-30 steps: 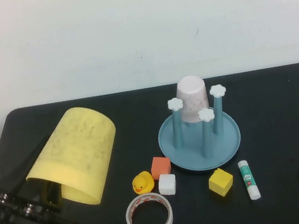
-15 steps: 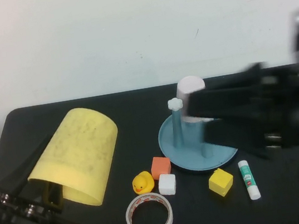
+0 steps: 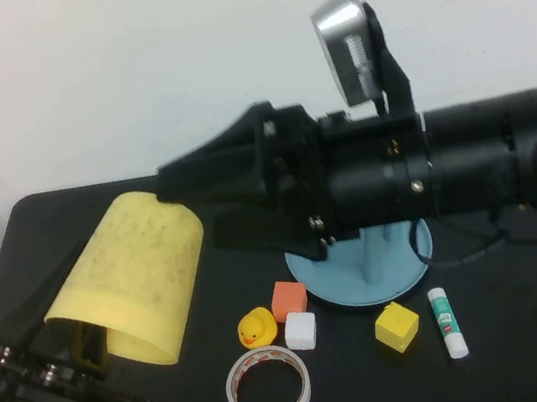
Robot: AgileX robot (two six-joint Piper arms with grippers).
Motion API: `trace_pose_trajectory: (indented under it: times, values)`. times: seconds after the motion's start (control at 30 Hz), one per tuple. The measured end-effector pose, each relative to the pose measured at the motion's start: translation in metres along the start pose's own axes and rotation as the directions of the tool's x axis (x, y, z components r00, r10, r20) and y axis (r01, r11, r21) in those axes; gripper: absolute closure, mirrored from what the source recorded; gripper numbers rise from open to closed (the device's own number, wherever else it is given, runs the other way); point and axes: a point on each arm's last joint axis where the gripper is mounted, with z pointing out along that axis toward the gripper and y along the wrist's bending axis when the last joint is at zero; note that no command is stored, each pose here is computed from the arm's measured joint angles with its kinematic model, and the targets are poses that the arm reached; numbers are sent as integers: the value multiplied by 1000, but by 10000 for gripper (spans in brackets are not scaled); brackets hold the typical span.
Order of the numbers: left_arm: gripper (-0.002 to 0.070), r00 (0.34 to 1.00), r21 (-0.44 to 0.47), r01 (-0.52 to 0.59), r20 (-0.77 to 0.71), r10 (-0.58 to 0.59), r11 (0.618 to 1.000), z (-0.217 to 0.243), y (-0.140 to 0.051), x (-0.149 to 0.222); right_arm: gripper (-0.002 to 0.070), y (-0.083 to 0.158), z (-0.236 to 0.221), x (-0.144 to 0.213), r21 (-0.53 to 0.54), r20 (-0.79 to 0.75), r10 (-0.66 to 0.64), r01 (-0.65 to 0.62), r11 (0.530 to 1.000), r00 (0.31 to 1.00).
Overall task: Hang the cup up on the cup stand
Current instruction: Adjust the cup with two arms
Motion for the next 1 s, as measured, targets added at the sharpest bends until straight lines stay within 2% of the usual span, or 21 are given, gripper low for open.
trace_pose_trajectory:
  times: [0.17,0.63,0.93,1.0]
  values:
    - [659,1000,-4,0,0,0,1000,0,0,0,-17,9,12,-1,-25,-14,-18,18,1000,1000]
    - [659,1000,-44,-6,-1,6,999,0,4,0,-17,2,49,0,-28,-67,6,-8,1000,998]
    - [659,998,-50,-59,0,59,997,0,5,0,-15,5,59,3,-29,-74,0,-2,1000,997]
    - [650,997,-51,-82,2,82,995,0,5,-1,12,5,60,3,-26,-68,-2,0,1000,998]
